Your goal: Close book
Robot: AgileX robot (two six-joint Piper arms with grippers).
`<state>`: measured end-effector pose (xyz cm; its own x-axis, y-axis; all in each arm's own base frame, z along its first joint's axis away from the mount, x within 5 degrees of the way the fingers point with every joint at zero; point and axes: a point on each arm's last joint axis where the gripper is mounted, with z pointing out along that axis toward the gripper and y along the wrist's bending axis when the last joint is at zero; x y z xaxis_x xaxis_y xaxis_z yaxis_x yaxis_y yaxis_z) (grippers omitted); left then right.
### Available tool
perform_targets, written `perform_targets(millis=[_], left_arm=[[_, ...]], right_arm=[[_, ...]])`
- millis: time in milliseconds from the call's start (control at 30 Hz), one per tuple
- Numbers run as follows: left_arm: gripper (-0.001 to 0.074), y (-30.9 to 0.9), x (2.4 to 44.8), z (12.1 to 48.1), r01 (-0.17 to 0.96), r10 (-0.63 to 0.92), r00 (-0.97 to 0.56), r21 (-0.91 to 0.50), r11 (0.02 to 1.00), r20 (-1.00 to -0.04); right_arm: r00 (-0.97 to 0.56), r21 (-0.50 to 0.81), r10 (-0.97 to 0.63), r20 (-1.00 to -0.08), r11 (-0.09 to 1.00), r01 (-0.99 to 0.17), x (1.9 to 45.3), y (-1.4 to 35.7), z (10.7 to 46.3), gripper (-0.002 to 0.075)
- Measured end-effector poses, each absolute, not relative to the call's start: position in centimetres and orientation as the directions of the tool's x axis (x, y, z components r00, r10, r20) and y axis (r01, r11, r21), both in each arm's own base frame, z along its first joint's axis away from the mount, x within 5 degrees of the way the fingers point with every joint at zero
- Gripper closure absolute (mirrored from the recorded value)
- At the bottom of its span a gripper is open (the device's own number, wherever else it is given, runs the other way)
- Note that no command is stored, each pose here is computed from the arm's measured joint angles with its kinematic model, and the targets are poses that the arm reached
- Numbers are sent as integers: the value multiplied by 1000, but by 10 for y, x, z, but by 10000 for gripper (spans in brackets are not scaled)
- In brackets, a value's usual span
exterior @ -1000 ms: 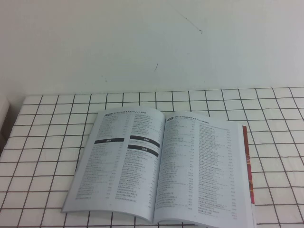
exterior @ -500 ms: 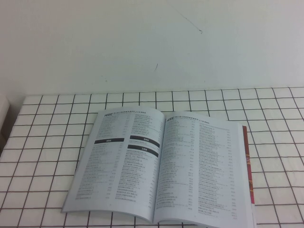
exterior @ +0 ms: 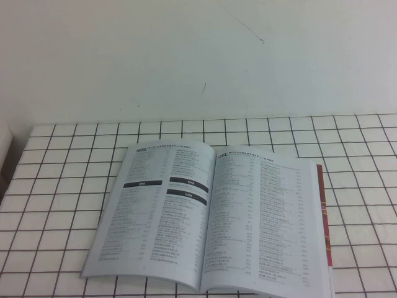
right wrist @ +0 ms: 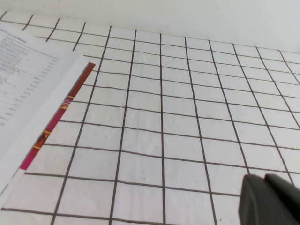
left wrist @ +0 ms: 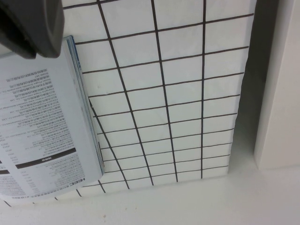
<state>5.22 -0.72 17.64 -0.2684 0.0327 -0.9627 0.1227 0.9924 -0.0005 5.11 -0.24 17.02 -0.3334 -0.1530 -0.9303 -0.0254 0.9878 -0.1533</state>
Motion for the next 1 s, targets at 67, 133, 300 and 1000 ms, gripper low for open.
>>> perform_targets(millis=[67, 133, 300, 1000], left_arm=[[738, -7, 52, 177, 122, 31, -259, 0, 993, -965], [738, -7, 53, 178, 121, 30, -244, 0, 993, -969], [738, -7, 55, 187, 114, 17, -135, 1, 993, -991], [738, -1, 41, 251, 106, -109, 553, -60, 993, -826]], right_arm=[[-333, -153, -153, -930, 988, -25, 51, -2, 170, 729], [-325, -154, -153, -933, 988, -25, 51, -2, 171, 729], [-222, -155, -154, -963, 988, -15, 54, -2, 178, 729], [584, -83, -110, -804, 994, 73, 39, -1, 252, 729]])
